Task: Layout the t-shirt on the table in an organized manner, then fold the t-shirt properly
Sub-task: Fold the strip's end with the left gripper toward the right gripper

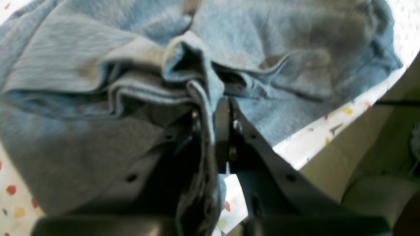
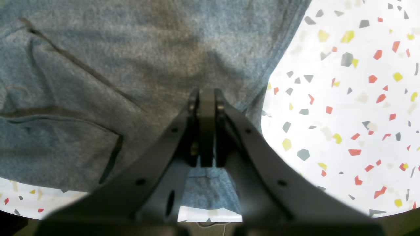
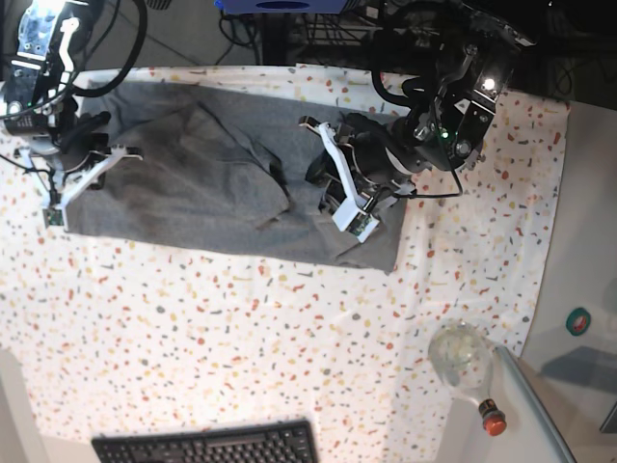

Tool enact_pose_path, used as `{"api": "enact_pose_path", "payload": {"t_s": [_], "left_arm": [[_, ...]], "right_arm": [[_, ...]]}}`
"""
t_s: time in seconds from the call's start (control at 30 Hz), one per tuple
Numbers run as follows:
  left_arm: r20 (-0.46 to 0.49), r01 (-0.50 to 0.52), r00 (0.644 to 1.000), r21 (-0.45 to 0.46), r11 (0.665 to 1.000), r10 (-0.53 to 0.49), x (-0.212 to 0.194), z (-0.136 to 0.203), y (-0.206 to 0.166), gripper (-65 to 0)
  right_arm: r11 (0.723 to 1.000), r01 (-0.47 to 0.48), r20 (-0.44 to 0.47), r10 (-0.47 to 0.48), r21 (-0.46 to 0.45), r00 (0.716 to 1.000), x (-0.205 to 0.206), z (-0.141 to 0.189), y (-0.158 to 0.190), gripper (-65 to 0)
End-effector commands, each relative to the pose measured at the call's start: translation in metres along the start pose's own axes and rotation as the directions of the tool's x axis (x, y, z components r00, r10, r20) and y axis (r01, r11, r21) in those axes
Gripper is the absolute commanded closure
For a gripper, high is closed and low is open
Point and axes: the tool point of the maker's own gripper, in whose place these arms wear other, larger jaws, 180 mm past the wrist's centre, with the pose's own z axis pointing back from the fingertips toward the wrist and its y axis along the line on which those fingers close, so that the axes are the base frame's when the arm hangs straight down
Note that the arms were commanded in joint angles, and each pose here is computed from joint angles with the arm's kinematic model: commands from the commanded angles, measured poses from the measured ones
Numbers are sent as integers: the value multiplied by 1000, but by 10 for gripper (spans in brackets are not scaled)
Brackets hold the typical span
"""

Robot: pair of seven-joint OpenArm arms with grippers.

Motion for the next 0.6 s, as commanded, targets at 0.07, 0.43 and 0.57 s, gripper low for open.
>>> {"api": "enact_pose_path", "payload": {"t_s": [0.07,0.43,0.57], "left_arm": [[65,10,998,1,1000,-10,25,1,0,0],[61,-3,998,-9,1000,3,31,-10,-2,0],[47,3,999,-21,1000,-2,25,-11,-7,0]], "right_arm": [[1000,-3,36,4,-6,999,9,3,-2,0],[1000,-3,36,4,-6,999,9,3,-2,0],[1000,-3,38,3,-6,999,10,3,-2,0]]}}
